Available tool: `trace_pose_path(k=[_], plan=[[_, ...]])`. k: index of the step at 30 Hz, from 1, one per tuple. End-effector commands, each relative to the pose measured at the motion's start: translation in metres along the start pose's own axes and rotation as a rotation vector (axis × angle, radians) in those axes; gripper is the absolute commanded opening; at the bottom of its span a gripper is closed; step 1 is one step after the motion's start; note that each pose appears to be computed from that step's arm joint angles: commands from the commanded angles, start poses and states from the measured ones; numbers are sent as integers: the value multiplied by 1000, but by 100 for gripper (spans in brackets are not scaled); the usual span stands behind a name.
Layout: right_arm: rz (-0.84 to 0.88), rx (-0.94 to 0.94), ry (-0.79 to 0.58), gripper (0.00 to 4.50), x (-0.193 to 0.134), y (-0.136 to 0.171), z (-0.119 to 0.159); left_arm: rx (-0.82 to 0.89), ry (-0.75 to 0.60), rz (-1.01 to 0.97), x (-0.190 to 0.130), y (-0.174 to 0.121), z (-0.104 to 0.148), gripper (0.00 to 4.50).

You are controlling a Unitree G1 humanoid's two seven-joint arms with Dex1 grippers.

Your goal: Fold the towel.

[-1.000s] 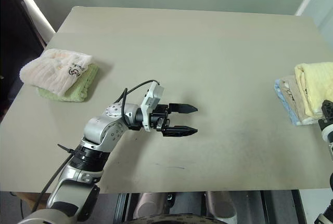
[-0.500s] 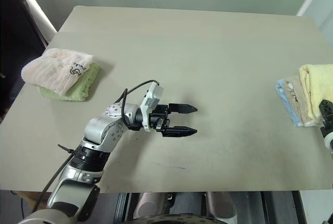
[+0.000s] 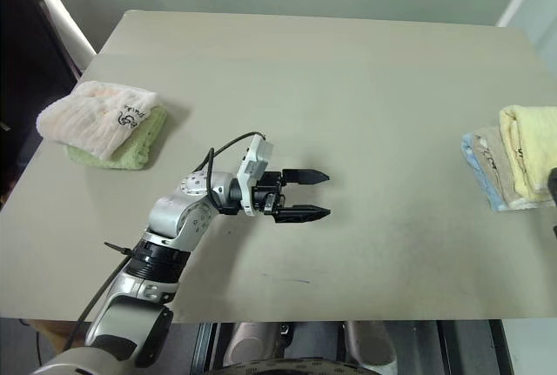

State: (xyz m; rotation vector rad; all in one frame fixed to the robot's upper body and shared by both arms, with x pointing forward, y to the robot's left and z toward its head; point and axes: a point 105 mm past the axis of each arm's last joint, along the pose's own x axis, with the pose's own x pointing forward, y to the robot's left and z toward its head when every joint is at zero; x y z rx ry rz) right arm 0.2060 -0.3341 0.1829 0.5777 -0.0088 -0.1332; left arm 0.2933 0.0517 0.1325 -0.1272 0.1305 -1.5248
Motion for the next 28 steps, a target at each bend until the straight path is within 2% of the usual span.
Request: trace_pose_path(k=[1,3,6,12,16,20,23,28], plan=[[312,-221,53,447,-11,70,-3,52,-46,6,-3,4,16,450],[432,-325,108,447,-15,95,-16,75,-70,28,-4,7,21,450],[638,-497,156,447,-14,133,-37,139,-199,108,-2,16,39,450],[805,-642,115,447,0,161,-54,192,-209,142,-20,10,43,450],[902,-734,137,447,8,168,-74,210,-205,212,-42,5,49,450],[1007,-735,184,447,11,172,-87,223,-132,252,-62,-4,46,450],[1093,-753,262,447,7,168,-98,223,-98,283,-67,-9,37,450],[1122,-740,240,447,15,175,-99,217,-100,324,-64,-20,30,450]])
